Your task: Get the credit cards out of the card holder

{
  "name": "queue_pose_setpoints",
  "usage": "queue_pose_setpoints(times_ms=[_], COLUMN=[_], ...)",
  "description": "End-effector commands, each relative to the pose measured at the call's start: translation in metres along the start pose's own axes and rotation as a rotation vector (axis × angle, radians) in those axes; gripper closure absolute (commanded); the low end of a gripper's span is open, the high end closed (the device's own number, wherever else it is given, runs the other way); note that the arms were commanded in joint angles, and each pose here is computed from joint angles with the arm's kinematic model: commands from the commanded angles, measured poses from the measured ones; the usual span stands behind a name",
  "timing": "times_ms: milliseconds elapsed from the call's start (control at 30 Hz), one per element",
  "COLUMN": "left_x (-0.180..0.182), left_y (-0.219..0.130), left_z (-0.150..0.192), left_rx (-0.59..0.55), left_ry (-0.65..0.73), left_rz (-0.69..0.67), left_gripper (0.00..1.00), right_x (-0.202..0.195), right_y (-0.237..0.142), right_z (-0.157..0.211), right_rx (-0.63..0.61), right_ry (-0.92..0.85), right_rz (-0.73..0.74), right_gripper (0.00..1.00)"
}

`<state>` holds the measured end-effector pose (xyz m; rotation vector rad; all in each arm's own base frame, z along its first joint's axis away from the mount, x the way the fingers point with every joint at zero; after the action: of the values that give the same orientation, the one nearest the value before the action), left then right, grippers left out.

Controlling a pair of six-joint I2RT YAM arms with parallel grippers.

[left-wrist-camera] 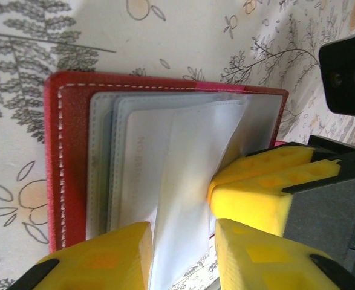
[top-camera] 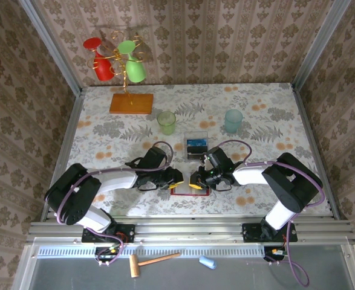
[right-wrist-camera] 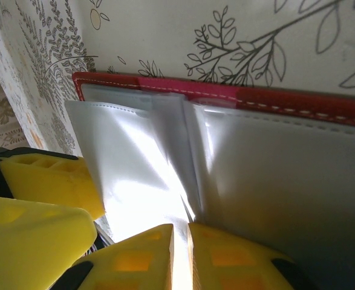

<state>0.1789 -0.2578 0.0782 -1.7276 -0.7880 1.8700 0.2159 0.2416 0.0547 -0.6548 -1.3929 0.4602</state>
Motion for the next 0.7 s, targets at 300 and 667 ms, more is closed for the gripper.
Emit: queue_pose_setpoints(times_ms=[300, 667], left_x=[-0.017, -0.033], left_y=[0.001, -0.003], left_z=[-0.008, -0.013], left_rx=[-0.008, -0.015], left_ry=[0.022, 0.056], left_rz=[0.045, 0.090], left_gripper=[0.67, 0.65], right_x=[0.001, 0.021], right_y=[-0.009, -0.072], right_z=[0.002, -0.005], right_rx=[-0.013, -0.134], right_ry=[0.011, -0.075], right_rz=[0.011, 0.112], right_gripper=[0.79, 0.73])
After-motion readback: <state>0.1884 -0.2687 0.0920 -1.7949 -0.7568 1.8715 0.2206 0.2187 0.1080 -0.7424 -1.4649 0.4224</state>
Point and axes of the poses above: each hand's point on the last joint's axis, 136 mm out from that joint toward the fingers, its own y axis out along the fingers, its own x axis along the line the jaws close on, z = x × y, the point moved 5 cm from there along -y, back along the fingers, and after that the axes turned 1 degree about -y, right-handed, at the moved point
